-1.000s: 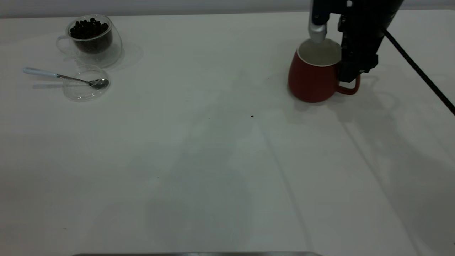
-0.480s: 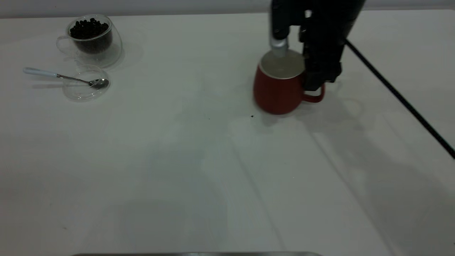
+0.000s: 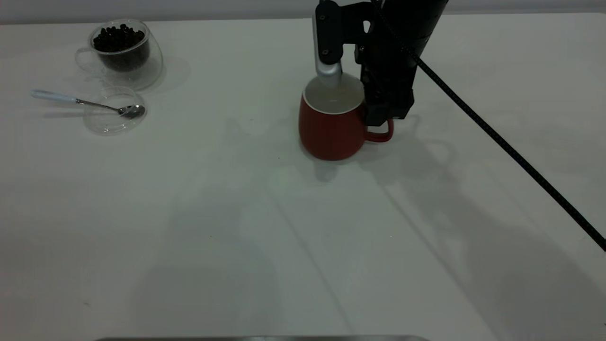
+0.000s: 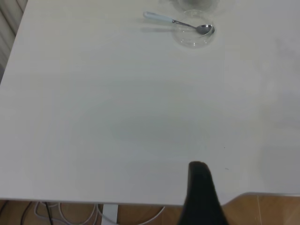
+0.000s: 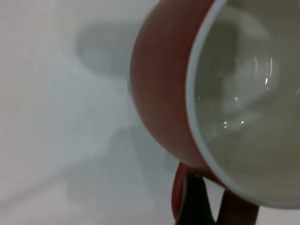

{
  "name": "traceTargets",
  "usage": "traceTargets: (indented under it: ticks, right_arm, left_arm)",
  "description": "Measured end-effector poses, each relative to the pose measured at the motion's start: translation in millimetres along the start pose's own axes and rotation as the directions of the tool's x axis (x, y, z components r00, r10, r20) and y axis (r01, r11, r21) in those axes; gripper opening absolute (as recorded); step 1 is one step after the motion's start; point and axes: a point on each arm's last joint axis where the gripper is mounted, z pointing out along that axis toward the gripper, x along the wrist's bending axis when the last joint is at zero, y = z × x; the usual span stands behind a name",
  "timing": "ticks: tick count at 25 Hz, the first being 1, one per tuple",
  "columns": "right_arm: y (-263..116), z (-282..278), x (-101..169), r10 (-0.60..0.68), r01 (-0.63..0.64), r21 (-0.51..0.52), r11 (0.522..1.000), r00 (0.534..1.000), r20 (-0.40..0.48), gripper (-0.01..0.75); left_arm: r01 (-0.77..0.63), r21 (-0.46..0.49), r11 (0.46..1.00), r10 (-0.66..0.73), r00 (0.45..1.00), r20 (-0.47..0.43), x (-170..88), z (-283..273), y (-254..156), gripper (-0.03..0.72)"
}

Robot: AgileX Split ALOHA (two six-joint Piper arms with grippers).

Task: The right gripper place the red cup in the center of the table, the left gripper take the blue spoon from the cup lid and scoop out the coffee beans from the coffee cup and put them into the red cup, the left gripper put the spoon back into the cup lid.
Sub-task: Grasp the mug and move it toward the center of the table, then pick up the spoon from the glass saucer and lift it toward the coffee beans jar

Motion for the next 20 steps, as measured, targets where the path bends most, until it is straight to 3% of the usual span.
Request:
traceTargets:
  ticks: [6, 10, 15, 20]
  right_arm:
    - [1.2, -27.0, -10.1, 0.154, -0.154, -0.006, 0.988, 0.988, 0.009, 0.590]
    - [-3.5, -70.4, -22.2, 0.335, -0.335, 0.015, 0.942, 0.942, 0.012, 0.590]
    - [-5.1, -145.4, -29.6, 0.548, -0.552, 0.049, 0.833, 0.833, 0.073, 0.590]
    - [-14.0, -223.5, -22.1, 0.663, -0.679, 0.103, 0.727, 0.733, 0.153, 0.590]
  left_arm:
    - [0.000, 0.000, 1.000, 0.000, 1.000, 0.000, 0.0, 0.0, 0.0, 0.588]
    - [0.000, -0.001, 1.000, 0.000, 1.000, 0.000, 0.0, -0.1, -0.1, 0.588]
    - [0.000, -0.001, 1.000, 0.000, 1.000, 0.000, 0.0, -0.1, -0.1, 0.588]
    - [0.000, -0.001, 1.000, 0.000, 1.000, 0.000, 0.0, -0.1, -0.1, 0.588]
